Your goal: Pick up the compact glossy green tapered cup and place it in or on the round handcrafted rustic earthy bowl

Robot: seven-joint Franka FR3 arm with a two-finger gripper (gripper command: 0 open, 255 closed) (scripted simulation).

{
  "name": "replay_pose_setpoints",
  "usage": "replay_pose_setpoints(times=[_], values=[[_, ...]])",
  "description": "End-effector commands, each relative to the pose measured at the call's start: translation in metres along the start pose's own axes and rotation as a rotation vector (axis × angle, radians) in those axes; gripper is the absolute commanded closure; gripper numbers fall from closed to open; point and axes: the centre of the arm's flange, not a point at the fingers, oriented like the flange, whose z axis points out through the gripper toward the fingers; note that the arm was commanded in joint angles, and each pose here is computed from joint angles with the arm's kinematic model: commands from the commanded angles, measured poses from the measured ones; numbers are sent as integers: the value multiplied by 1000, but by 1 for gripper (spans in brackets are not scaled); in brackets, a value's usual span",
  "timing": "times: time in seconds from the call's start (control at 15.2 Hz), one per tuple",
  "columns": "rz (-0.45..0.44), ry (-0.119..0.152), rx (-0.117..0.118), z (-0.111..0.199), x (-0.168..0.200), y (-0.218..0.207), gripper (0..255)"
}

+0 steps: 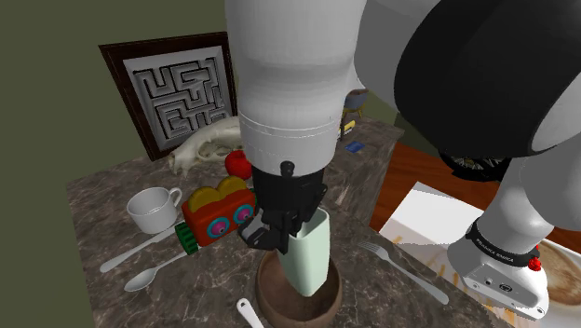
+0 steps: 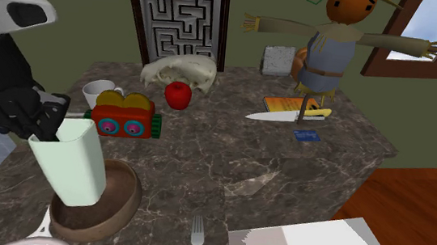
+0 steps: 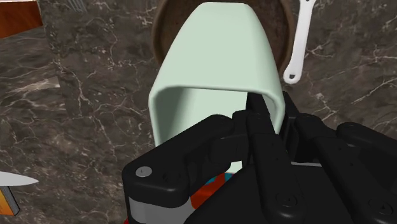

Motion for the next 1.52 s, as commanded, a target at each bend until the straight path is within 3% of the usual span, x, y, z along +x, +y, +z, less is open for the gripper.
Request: replay_pose_setpoints(times=[0.0,0.53,0.59,0.92,1.19,1.45], values=[[0,0,1,10,0,0,255],[0,0,1,10,0,0,255],[0,0,1,10,0,0,0],[0,0,1,10,0,0,0],[0,0,1,-40,0,0,0],[0,0,1,-40,0,0,0]])
